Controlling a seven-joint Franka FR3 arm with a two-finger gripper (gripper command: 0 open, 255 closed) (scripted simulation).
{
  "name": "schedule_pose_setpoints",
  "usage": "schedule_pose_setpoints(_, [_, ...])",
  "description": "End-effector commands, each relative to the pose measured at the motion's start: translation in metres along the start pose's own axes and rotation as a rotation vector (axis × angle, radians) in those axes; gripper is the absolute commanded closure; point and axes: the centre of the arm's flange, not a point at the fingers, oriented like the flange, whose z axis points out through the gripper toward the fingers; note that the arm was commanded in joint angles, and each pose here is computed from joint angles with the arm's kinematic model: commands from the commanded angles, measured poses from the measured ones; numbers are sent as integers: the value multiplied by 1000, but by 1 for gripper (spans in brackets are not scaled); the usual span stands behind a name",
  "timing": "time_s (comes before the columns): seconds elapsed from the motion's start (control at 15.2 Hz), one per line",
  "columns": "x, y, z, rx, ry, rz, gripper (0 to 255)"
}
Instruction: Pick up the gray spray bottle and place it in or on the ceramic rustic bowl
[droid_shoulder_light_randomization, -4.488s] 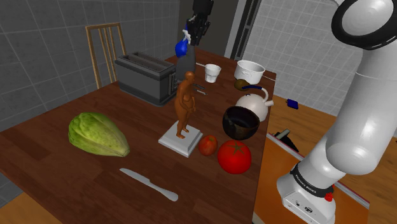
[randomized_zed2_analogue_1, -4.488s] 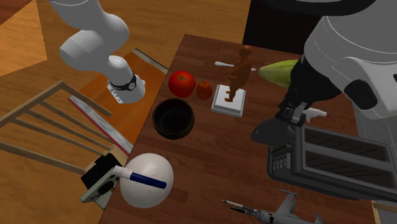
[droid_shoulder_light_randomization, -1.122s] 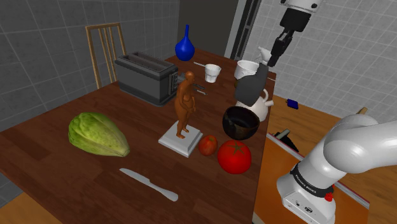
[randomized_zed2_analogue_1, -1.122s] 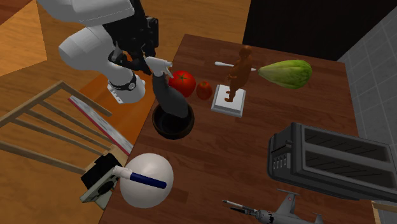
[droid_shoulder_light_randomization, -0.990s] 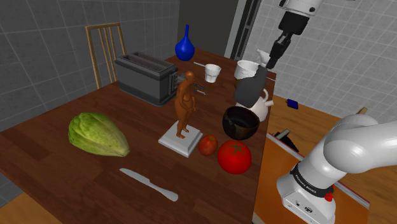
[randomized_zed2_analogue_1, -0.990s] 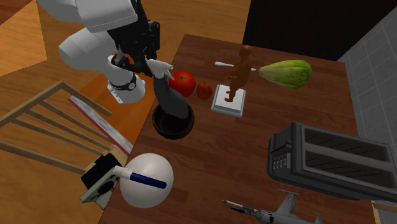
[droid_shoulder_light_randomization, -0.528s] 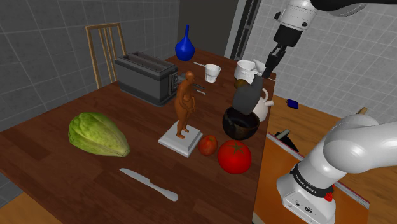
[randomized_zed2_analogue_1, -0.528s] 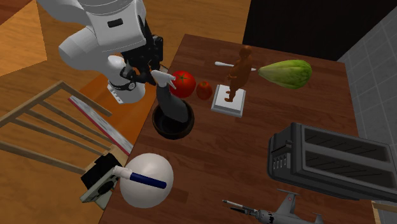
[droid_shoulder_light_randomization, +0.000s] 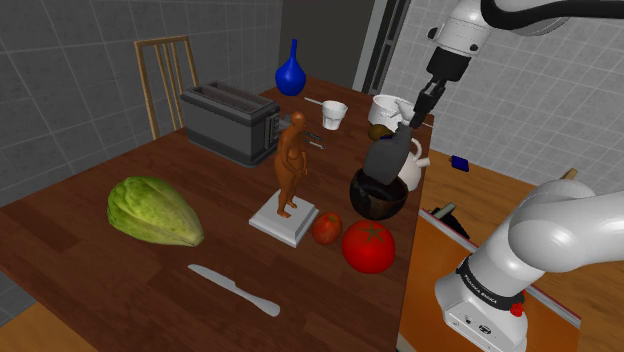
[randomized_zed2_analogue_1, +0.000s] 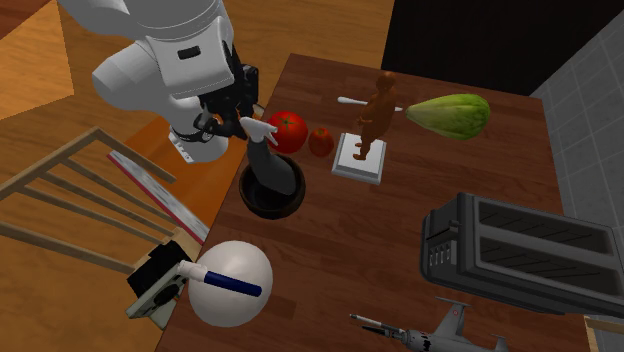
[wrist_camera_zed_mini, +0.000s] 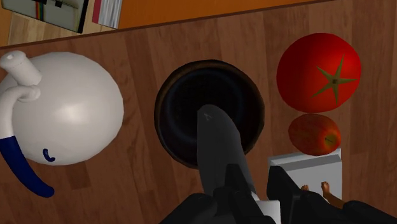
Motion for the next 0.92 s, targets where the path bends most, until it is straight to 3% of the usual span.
schedule_pose_setpoints(0.0, [0,0,0,0,0,0,255])
schedule_pose_setpoints(0.07, [0,0,0,0,0,0,0])
schedule_pose_setpoints(0.4, [0,0,0,0,0,0,0])
schedule_pose_setpoints(0.66, [0,0,-50,0,0,0,0])
schedule_pose_setpoints(0.86, [0,0,-50,0,0,0,0])
